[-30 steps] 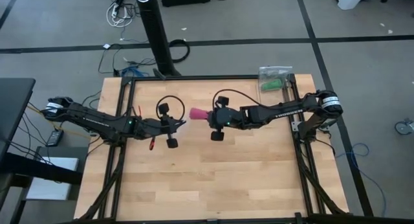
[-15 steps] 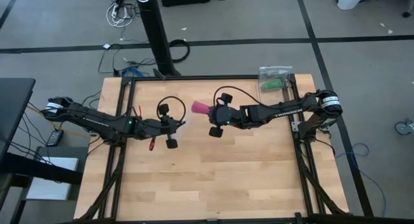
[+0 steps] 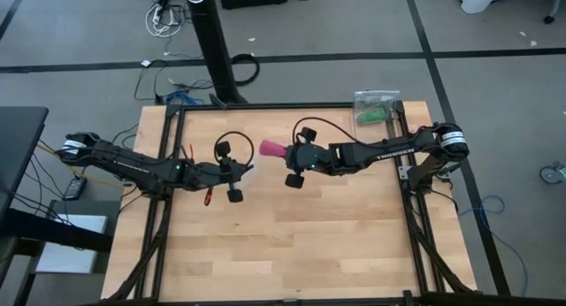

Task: Roll bandage
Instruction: Put the pink bandage into the transparent zip bag

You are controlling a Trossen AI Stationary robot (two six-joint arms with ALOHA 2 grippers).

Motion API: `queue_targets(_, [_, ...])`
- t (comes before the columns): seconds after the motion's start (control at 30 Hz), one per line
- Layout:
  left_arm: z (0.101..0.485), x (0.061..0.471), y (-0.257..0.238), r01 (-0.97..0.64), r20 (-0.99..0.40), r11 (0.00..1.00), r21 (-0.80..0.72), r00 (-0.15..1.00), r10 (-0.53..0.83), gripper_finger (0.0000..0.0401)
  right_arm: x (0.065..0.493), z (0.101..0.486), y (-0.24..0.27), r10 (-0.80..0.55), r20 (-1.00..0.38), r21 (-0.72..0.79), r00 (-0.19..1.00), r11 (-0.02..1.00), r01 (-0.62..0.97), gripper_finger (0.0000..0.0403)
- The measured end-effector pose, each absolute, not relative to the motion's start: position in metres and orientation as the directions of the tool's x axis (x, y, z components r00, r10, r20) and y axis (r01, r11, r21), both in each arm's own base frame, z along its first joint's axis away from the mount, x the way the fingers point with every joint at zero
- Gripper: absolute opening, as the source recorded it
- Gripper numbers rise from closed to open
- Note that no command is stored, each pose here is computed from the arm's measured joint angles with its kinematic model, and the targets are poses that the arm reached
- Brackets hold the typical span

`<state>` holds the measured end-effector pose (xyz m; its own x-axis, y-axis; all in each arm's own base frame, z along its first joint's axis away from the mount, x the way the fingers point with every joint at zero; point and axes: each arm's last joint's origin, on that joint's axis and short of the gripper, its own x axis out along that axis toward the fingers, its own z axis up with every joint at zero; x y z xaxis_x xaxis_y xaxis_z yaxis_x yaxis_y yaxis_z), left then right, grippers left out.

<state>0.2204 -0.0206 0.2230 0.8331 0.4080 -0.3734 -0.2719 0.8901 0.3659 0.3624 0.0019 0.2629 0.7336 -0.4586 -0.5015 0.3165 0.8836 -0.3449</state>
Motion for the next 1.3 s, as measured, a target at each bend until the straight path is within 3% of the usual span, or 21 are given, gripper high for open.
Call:
queue_targets(0.6, [0.224,0.219,-0.018,-0.38,-0.35,0.86,0.341,0.798,0.491,0.0001,0.357,0.257,0.029,-0.375,-0.567,-0.347,0.733,0.916,0.201,0.0081])
queue_targets(1.3, [0.225,0.221,-0.02,-0.379,-0.352,0.893,0.243,0.824,0.445,0.0001,0.353,0.252,0.039,-0.335,-0.611,-0.393,0.717,0.915,0.092,0.0081])
